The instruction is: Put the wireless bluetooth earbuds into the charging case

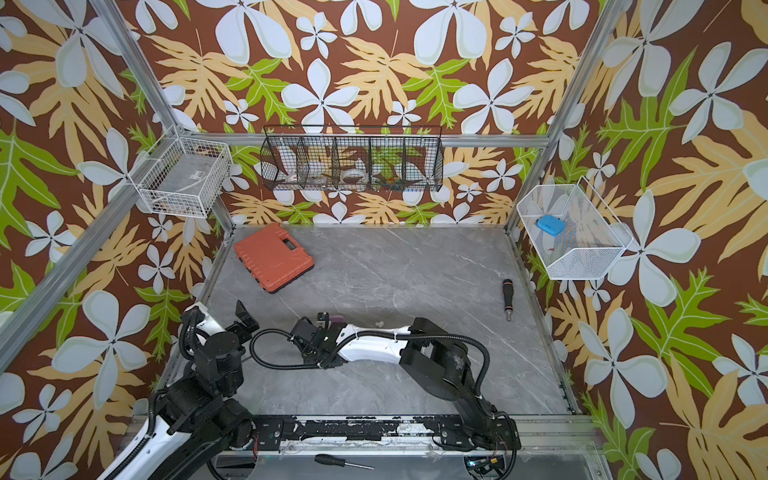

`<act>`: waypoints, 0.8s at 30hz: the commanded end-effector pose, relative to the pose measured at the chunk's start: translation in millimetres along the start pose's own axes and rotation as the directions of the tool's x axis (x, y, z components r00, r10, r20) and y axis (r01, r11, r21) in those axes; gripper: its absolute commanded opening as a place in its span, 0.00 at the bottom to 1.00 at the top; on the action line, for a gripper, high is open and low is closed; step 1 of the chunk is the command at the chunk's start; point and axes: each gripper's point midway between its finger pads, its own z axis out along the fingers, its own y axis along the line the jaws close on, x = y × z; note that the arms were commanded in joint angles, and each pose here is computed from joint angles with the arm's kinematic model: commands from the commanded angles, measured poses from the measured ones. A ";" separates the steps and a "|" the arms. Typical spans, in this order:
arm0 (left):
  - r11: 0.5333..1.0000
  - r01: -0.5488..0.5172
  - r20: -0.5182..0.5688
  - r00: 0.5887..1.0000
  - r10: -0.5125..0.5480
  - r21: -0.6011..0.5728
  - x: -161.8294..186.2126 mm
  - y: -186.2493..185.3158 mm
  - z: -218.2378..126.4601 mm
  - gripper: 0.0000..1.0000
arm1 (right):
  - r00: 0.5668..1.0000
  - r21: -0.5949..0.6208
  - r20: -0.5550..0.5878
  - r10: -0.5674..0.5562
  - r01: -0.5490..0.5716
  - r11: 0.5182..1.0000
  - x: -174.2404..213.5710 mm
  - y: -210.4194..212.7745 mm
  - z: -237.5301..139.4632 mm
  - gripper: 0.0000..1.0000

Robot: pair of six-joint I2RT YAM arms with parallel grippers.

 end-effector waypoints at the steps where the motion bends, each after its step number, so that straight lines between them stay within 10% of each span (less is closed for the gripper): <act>1: 1.000 0.007 0.012 1.000 -0.007 -0.014 -3.0 2.6 -0.1 1.00 | 1.000 0.015 0.002 -0.013 0.013 1.000 0.3 -1.7 2.1 0.28; 24: 1.000 0.000 0.000 1.000 0.000 0.020 -0.1 -3.4 0.2 1.00 | 0.999 0.015 -0.014 -0.035 0.035 0.999 3.4 2.3 9.9 0.21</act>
